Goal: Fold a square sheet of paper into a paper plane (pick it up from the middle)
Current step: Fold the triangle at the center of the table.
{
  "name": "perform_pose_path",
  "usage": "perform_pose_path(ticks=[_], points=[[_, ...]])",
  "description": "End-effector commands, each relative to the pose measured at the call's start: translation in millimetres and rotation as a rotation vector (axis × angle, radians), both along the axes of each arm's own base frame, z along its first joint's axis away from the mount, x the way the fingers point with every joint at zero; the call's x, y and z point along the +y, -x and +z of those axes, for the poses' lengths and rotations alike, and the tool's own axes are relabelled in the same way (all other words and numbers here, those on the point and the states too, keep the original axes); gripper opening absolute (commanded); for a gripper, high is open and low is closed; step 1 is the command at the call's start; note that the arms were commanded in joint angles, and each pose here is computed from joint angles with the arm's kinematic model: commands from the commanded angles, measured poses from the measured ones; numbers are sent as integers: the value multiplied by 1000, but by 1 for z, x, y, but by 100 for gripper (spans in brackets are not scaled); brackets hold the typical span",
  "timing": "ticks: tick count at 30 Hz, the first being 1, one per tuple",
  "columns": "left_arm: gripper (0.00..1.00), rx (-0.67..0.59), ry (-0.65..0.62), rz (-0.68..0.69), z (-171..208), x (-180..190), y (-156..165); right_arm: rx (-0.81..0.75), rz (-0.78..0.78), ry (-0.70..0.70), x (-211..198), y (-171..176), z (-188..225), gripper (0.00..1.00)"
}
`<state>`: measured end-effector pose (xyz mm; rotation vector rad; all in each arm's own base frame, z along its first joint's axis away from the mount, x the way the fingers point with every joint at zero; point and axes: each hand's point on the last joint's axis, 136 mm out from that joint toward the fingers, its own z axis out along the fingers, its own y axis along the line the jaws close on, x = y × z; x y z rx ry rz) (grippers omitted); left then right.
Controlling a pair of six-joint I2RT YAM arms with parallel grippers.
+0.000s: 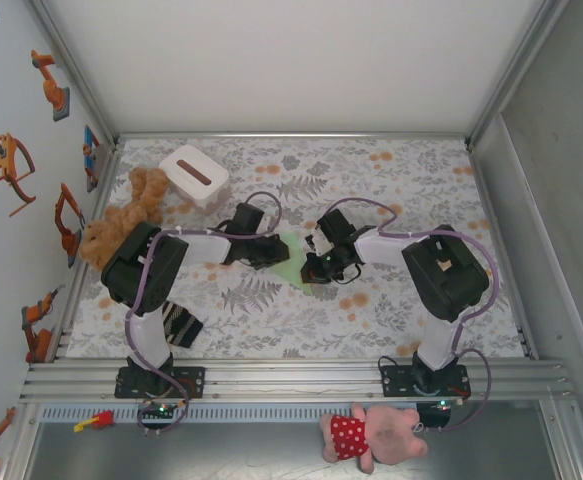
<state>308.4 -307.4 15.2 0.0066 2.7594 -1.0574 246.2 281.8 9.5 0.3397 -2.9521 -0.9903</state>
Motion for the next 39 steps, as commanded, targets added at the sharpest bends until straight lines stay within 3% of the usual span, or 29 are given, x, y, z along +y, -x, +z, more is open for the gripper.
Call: perform_pose_path(ticks=[1,8,15,21,24,28,32,39], points=[[13,-1,-64,15,-9,23,-20,233,-14,418,-90,65,-73,0],[13,32,-136,95,-13,60,-58,232,-19,420,-91,66,-72,0],[13,22,-195,116,-6,80,-69,219,-28,406,-88,61,-69,0],[13,-115,-101,57,63,56,-58,208,-33,394,-85,59,-64,0],[14,-131,-41,35,73,35,-41,210,-35,395,-86,58,-64,0],[14,-78,25,-6,63,3,-15,216,-36,399,-86,59,-66,0],[14,-28,9,-59,43,-16,4,220,-36,400,-87,61,-67,0],[14,63,-54,-75,10,-17,1,230,-35,401,-88,63,-70,0]])
